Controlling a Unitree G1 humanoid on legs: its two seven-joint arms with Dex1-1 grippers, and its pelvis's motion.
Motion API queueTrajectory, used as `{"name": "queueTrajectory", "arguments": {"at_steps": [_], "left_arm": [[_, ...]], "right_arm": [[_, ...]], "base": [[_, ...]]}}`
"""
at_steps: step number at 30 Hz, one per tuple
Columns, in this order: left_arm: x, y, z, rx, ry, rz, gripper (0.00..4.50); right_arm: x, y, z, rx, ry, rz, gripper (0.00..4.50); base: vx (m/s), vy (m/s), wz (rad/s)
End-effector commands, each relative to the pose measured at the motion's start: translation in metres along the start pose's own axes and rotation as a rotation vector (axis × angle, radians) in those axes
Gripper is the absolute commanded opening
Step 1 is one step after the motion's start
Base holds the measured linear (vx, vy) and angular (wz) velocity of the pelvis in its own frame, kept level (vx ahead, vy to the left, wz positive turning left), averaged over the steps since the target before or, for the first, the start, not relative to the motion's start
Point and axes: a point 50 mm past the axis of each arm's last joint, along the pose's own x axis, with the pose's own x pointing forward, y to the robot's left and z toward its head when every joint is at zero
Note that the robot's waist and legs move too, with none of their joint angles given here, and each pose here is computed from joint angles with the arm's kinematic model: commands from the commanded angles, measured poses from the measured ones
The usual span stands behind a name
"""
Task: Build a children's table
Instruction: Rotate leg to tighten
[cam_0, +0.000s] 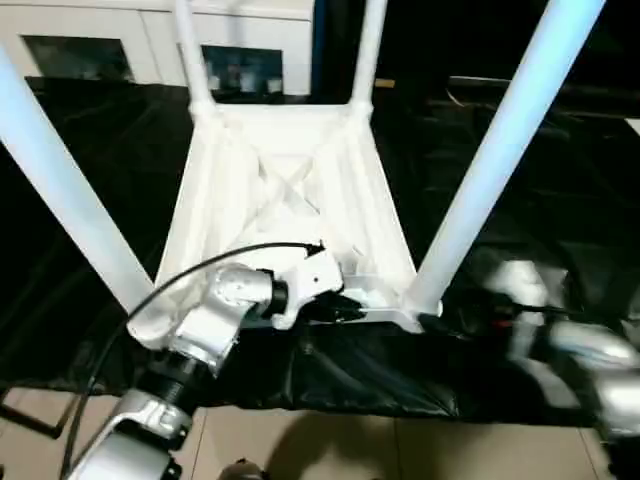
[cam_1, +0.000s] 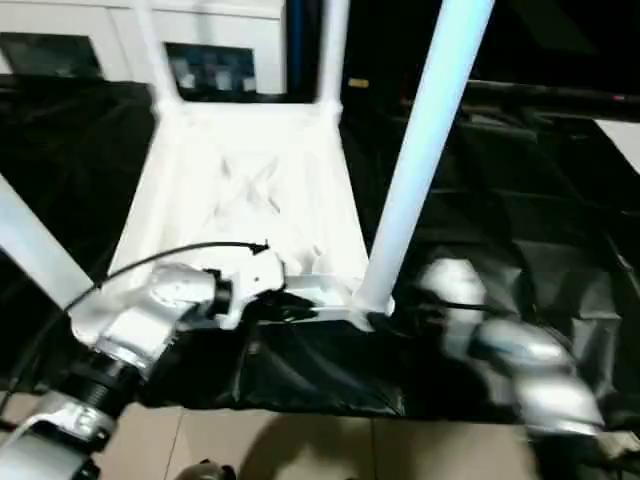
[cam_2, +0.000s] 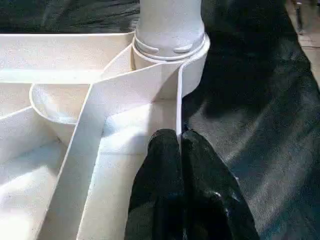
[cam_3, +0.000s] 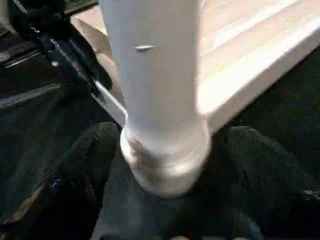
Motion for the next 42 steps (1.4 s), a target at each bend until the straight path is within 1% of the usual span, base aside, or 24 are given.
{"name": "queueTrajectory", "arguments": {"at_steps": [1,4,8,10,12,15,16,17,20,22,23,24,25,26,27,28,30,32,34,35,36,38,39,42], "left_arm": [[0.003,-0.006,-0.005,-0.006,0.001,-0.080,0.00],[0.001,-0.005,-0.006,0.005,-0.001,-0.106,0.00],[0.001,-0.008,-0.006,0.012,-0.017,-0.149,0.00],[0.001,-0.009,-0.006,0.009,-0.024,-0.176,0.00],[0.000,-0.009,-0.005,0.022,-0.038,-0.164,0.00],[-0.002,-0.004,-0.001,0.011,-0.083,-0.116,0.00],[-0.002,-0.004,-0.001,0.004,-0.089,-0.119,0.27],[-0.003,-0.004,0.001,0.004,-0.106,-0.120,0.55],[-0.014,-0.005,0.010,-0.006,-0.207,-0.061,0.75],[-0.017,-0.006,0.013,-0.009,-0.235,-0.036,0.90],[-0.020,-0.005,0.015,-0.019,-0.264,0.018,0.99],[-0.027,0.000,0.019,-0.026,-0.315,0.155,1.03],[-0.027,0.000,0.019,-0.026,-0.315,0.155,1.03],[-0.035,0.007,0.018,-0.078,-0.357,0.341,1.21],[-0.037,0.008,0.018,-0.088,-0.362,0.370,1.33],[-0.046,0.012,0.010,-0.149,-0.370,0.609,1.44],[-0.050,0.007,0.002,-0.213,-0.352,0.772,1.53],[-0.050,0.001,-0.002,-0.244,-0.333,0.830,1.74],[-0.046,-0.017,-0.004,-0.308,-0.344,0.879,1.74],[-0.044,-0.027,-0.006,-0.333,-0.360,0.947,1.74],[-0.045,-0.031,-0.009,-0.334,-0.366,0.989,1.74],[-0.046,-0.033,-0.011,-0.335,-0.369,1.012,1.74],[-0.048,-0.037,-0.018,-0.385,-0.373,1.076,1.74],[-0.052,-0.041,-0.020,-0.369,-0.334,1.144,1.74]], "right_arm": [[-0.019,-0.007,0.012,-0.012,-0.035,-0.025,3.84],[-0.038,-0.015,0.020,-0.008,-0.066,-0.103,3.84],[-0.043,-0.022,0.021,0.006,-0.085,-0.194,3.84],[-0.042,-0.027,0.020,0.012,-0.094,-0.258,3.84],[-0.033,-0.035,0.018,0.052,-0.131,-0.404,3.84],[-0.022,-0.036,0.015,0.083,-0.154,-0.466,3.84],[-0.021,-0.035,0.015,0.082,-0.156,-0.469,3.89],[-0.018,-0.037,0.013,0.102,-0.151,-0.507,4.14],[-0.009,-0.034,0.007,0.163,-0.162,-0.601,4.28],[-0.008,-0.032,0.006,0.167,-0.165,-0.622,4.39],[-0.007,-0.029,0.006,0.160,-0.166,-0.628,4.47],[-0.007,-0.026,0.005,0.163,-0.161,-0.670,4.50],[-0.007,-0.026,0.005,0.163,-0.161,-0.670,4.50],[-0.006,-0.021,0.003,0.142,-0.146,-0.712,4.50],[-0.006,-0.020,0.003,0.139,-0.143,-0.719,4.50],[-0.004,-0.014,0.004,0.124,-0.149,-0.775,4.50],[-0.002,-0.009,0.006,0.122,-0.165,-0.816,4.50],[-0.001,-0.005,0.007,0.143,-0.182,-0.841,4.50],[0.001,-0.001,0.002,0.192,-0.165,-0.899,4.50],[0.005,0.006,-0.004,0.194,-0.125,-0.899,4.50],[0.008,0.012,-0.005,0.146,-0.126,-0.887,4.50],[0.010,0.016,-0.004,0.112,-0.133,-0.878,4.50],[0.013,0.023,-0.005,-0.019,-0.099,-0.882,4.50],[0.023,0.037,-0.012,0.051,-0.099,-0.746,4.50]], "base": [[0.000,0.000,0.00],[0.000,0.000,0.00],[0.000,0.000,0.00],[0.000,0.000,0.00],[0.000,0.000,0.00],[0.000,0.000,0.00],[0.000,0.000,0.00],[0.000,0.000,0.00],[0.000,0.000,0.00],[0.000,0.000,0.00],[0.000,0.000,0.00],[0.000,0.000,0.00],[0.000,0.000,0.00],[0.000,0.000,0.00],[0.000,0.000,0.00],[0.000,0.000,0.00],[0.000,0.000,0.00],[0.000,0.000,0.00],[0.000,0.000,0.00],[0.000,0.000,0.00],[0.000,0.000,0.00],[0.000,0.000,0.00],[0.000,0.000,0.00],[0.000,0.000,0.00]]}}
